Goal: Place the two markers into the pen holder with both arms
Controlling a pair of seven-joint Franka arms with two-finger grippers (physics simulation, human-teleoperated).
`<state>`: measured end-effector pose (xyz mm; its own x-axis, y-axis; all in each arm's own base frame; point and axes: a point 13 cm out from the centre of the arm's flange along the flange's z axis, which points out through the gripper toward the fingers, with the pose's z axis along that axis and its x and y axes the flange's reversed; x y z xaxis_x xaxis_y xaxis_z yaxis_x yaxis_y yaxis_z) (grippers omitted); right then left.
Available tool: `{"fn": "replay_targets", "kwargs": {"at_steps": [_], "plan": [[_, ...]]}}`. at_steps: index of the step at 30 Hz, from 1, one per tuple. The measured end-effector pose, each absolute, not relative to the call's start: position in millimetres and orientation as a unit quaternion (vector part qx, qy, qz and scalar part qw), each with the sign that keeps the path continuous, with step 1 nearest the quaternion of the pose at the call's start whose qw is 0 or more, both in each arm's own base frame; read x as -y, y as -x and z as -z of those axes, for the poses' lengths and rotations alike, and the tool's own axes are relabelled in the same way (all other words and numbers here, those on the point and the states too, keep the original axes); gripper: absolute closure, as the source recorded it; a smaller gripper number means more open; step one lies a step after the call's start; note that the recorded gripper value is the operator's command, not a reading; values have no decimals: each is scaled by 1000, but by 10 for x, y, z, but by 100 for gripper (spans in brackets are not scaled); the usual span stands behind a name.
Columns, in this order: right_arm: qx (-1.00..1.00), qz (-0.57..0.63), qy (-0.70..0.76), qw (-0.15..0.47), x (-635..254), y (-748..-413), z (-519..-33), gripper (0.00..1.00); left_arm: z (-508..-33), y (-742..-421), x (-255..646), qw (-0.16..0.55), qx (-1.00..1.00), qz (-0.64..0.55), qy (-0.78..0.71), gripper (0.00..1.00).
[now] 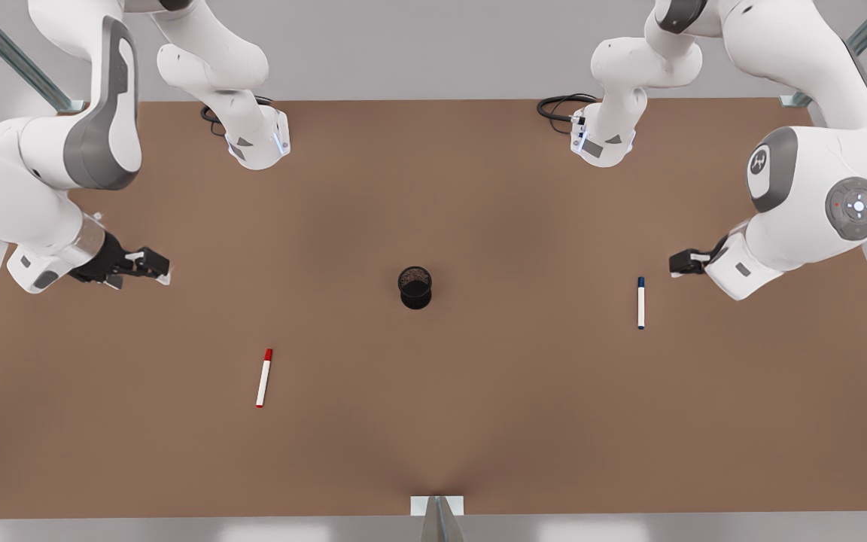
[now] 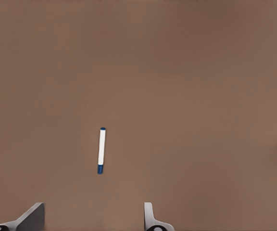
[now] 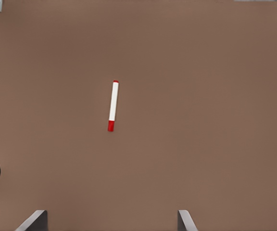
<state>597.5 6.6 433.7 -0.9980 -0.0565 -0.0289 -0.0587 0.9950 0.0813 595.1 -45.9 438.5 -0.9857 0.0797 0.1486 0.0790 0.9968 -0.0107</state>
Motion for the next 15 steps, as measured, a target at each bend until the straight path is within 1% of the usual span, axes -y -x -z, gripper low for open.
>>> {"fn": "replay_targets", "kwargs": {"at_steps": [3, 4, 5, 7, 9, 12, 15], "plan": [[-998, -40, 31, 29, -62, -6051, -4366, 0, -4248, -6057, 441, 70, 997, -4, 39, 0], [-998, -40, 32, 33, -65, -6068, -4372, 0, -4043, -6132, 367, 78, 996, -6, 34, 0], [-998, -40, 33, 36, -69, -6084, -4374, 0, -3690, -6152, 243, 95, 995, -11, 23, 0], [-998, -40, 35, 41, -74, -6114, -4384, 0, -2944, -6013, 47, 123, 992, -21, 4, 0], [-998, -39, 36, 45, -75, -6138, -4399, 0, -2387, -5885, -77, 127, 992, -27, -7, 0], [-997, -39, 38, 49, -71, -6162, -4403, 0, -1828, -5731, -258, 113, 993, -31, -13, 0], [-997, -34, 37, 51, -7, -6240, -4369, 0, -1530, -5721, -326, 80, 996, -30, -5, 0]]}}
